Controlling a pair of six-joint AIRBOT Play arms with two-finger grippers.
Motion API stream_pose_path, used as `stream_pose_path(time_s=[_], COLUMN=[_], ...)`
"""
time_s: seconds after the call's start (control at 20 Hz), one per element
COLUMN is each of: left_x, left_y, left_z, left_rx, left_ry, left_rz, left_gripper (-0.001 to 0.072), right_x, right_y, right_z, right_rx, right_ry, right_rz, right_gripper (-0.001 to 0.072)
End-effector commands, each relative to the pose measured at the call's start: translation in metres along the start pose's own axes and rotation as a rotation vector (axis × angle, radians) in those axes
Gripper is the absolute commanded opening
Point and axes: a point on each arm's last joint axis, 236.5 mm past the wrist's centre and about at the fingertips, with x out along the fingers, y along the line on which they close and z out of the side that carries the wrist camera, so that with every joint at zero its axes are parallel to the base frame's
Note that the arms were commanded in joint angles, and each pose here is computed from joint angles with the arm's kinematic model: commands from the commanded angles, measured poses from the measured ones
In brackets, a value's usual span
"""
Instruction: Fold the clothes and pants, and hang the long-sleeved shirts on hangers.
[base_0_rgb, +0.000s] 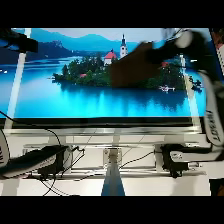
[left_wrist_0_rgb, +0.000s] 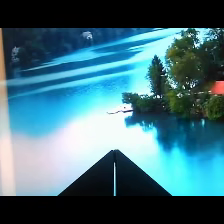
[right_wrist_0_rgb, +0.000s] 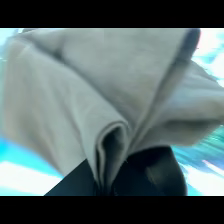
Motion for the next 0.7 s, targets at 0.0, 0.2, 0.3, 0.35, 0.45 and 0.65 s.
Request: stream_pose_path(time_s=[0.0,0.2,0.3,0.35,0.45,0.65], left_x=[0.000,0.000,0.000,0.000,0.000,0.000], left_y=[0.000,0.000,0.000,0.000,0.000,0.000], left_z=[-0.002,-0.002,-0.002,-0.002,-0.002,-0.002], left_rx=[0.000,0.000,0.000,0.000,0.000,0.000], left_ry=[0.006,0.007,0.007,0.007,0.007,0.006], left_rz=[0.000,0.000,0.000,0.000,0.000,0.000], left_gripper=[0.0014,0.0013,0.0014,0.0013,0.0013,0.0013], right_x=[-0.107,-0.206,-0.246,-0.260,-0.283,-0.309], right_y=[-0.130,-0.237,-0.271,-0.280,-0.294,-0.307], right_z=[-0.041,-0.121,-0.162,-0.183,-0.222,-0.272], right_rx=[0.287,0.699,0.849,0.919,1.049,1.225], right_ry=[0.005,-0.012,-0.027,-0.019,0.007,0.024], right_rz=[-0.320,-0.593,-0.693,-0.724,-0.778,-0.825], right_gripper=[0.0015,0.0015,0.0015,0.0015,0.0015,0.0051])
